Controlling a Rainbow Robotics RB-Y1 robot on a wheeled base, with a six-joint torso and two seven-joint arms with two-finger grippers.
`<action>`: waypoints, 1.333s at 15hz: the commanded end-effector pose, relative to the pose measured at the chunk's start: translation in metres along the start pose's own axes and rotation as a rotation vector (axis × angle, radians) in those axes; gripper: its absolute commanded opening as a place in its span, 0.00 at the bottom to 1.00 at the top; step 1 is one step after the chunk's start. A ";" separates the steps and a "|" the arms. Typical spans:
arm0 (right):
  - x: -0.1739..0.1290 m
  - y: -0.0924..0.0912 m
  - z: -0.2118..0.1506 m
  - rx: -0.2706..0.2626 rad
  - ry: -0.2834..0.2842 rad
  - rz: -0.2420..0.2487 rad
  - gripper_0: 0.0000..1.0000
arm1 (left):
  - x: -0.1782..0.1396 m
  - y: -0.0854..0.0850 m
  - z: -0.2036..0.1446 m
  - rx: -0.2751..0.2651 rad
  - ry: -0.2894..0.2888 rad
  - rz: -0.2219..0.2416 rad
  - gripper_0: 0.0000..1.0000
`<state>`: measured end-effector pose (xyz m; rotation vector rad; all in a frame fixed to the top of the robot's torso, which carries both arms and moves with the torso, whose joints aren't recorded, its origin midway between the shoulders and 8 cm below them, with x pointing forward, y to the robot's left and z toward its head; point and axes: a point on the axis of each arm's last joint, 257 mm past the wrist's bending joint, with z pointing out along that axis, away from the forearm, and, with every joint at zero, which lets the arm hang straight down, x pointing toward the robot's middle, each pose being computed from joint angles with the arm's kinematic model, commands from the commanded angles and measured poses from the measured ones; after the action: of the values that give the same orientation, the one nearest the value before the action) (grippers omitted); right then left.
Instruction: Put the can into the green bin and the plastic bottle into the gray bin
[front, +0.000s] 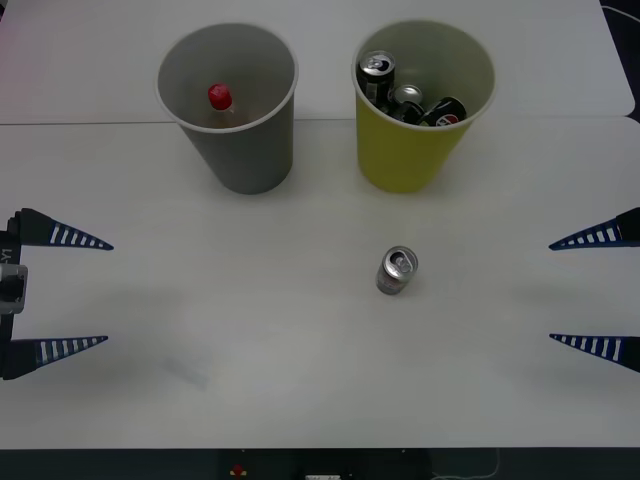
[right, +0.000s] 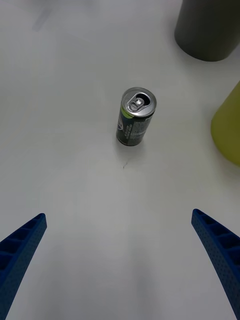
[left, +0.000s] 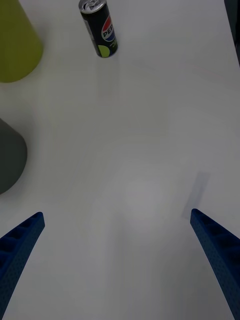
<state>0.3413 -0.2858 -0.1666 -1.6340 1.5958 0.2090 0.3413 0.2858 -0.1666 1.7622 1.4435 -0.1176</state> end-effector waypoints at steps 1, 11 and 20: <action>0.000 0.000 0.001 0.001 -0.006 0.008 1.00 | 0.000 0.000 0.000 0.000 0.000 0.000 1.00; 0.011 -0.003 0.032 0.024 -0.149 0.095 1.00 | 0.000 0.000 0.000 0.000 0.000 0.000 1.00; 0.018 -0.013 0.079 0.109 -0.312 0.150 1.00 | 0.000 0.000 0.000 0.000 0.000 0.000 1.00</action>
<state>0.3860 -0.2538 -0.2221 -1.3411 1.4677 0.4190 0.3413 0.2858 -0.1666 1.7623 1.4435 -0.1176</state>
